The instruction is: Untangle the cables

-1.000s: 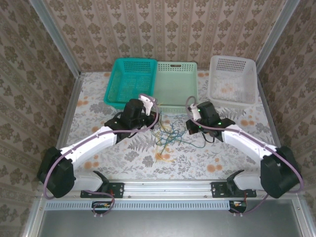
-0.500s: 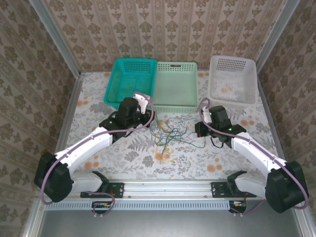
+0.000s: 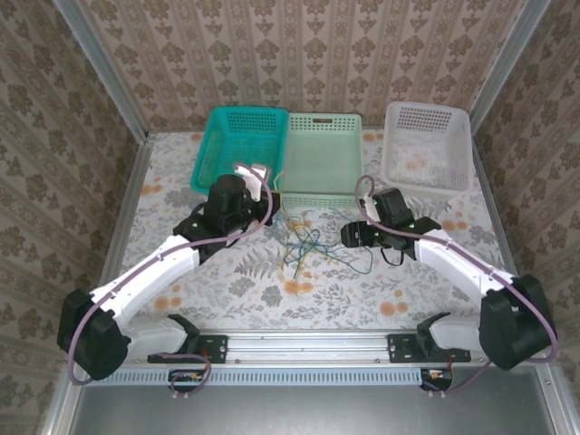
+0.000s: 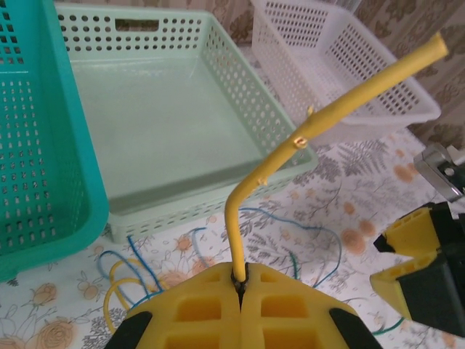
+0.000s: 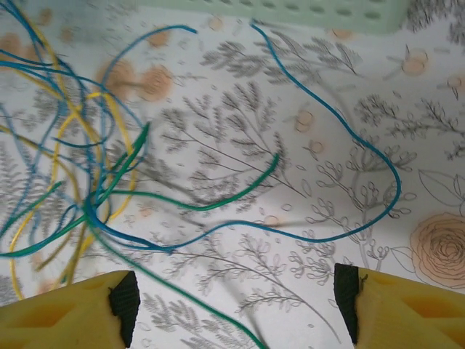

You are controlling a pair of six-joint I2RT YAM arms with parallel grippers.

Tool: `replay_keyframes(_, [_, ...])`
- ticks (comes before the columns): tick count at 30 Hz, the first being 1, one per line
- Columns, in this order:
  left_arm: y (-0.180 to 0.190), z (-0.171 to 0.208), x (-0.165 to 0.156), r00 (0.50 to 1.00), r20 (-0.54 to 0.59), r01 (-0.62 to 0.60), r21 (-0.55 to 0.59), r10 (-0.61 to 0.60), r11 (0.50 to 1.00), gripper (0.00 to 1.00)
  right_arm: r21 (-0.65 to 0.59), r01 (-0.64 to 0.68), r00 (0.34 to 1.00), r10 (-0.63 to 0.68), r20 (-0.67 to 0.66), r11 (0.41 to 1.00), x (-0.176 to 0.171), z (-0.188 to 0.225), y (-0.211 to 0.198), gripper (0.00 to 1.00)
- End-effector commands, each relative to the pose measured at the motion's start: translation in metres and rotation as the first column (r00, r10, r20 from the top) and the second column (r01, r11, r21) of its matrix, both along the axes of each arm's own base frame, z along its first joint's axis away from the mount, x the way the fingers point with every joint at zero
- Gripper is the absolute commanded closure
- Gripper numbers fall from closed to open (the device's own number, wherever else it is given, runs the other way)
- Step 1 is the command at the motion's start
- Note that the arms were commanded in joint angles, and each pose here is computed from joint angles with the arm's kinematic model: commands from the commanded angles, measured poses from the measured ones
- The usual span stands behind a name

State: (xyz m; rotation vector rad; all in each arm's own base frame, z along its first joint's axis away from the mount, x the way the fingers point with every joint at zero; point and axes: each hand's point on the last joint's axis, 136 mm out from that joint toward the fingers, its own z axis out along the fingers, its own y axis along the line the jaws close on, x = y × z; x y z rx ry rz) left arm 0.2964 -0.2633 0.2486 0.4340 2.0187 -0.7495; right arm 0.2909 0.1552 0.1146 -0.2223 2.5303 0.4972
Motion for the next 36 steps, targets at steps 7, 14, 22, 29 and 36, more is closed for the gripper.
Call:
replay_keyframes(7, [-0.003,0.023,-0.002,1.0,-0.014,0.0,-0.155,-0.003,0.988,1.0,-0.038,-0.291,0.937,0.293,0.192,0.956,-0.015,0.045,0.059,0.21])
replay_keyframes(14, [-0.012,0.029,-0.005,0.999,-0.034,0.023,-0.246,-0.033,0.969,1.0,-0.062,-0.415,0.871,0.416,0.262,0.908,0.014,0.043,0.11,0.19])
replay_keyframes(22, [-0.012,0.032,-0.01,0.998,-0.05,0.026,-0.296,-0.043,0.955,1.0,-0.09,-0.524,0.791,0.524,0.317,0.847,0.041,0.027,0.157,0.18])
replay_keyframes(29, [-0.007,0.035,-0.009,0.997,-0.068,0.021,-0.341,-0.046,0.94,1.0,-0.123,-0.569,0.747,0.573,0.336,0.813,0.045,0.015,0.172,0.2])
replay_keyframes(36, [0.002,0.04,-0.009,0.997,-0.072,0.007,-0.38,-0.038,0.925,1.0,-0.157,-0.57,0.726,0.584,0.363,0.806,0.056,0.008,0.179,0.26])
